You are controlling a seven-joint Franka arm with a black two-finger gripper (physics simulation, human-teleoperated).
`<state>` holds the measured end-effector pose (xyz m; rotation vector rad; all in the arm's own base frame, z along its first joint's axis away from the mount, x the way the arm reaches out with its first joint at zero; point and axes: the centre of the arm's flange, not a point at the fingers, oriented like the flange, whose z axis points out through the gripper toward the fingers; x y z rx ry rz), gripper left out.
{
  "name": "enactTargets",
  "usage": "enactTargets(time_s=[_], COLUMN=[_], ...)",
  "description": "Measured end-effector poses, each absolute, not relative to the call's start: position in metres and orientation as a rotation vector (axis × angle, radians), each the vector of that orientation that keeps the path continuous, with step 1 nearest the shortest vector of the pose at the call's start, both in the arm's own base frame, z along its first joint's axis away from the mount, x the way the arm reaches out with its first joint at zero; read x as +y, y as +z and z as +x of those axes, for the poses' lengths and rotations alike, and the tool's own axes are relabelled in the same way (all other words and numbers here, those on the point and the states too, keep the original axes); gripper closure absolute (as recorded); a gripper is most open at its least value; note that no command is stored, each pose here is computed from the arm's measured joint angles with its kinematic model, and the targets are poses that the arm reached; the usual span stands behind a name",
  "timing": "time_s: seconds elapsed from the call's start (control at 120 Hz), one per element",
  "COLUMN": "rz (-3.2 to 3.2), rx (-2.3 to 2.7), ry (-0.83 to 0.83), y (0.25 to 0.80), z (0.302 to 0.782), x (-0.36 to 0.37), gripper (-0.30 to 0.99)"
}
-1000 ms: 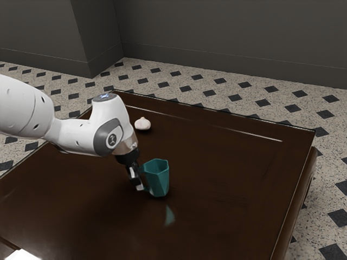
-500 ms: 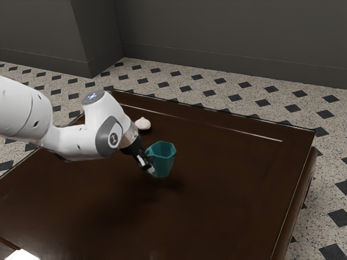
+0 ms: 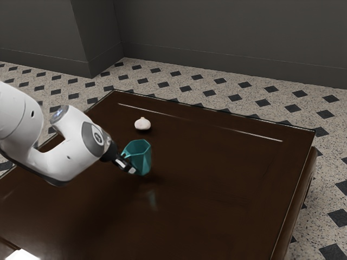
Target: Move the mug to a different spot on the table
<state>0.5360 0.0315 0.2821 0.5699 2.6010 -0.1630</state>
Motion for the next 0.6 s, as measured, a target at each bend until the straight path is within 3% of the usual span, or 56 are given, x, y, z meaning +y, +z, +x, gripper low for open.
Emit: enactTargets(time_s=[0.6], rz=[0.646], rx=[2.559], ry=[-0.056], y=[0.269], z=[0.527], x=[0.095], gripper=[0.64])
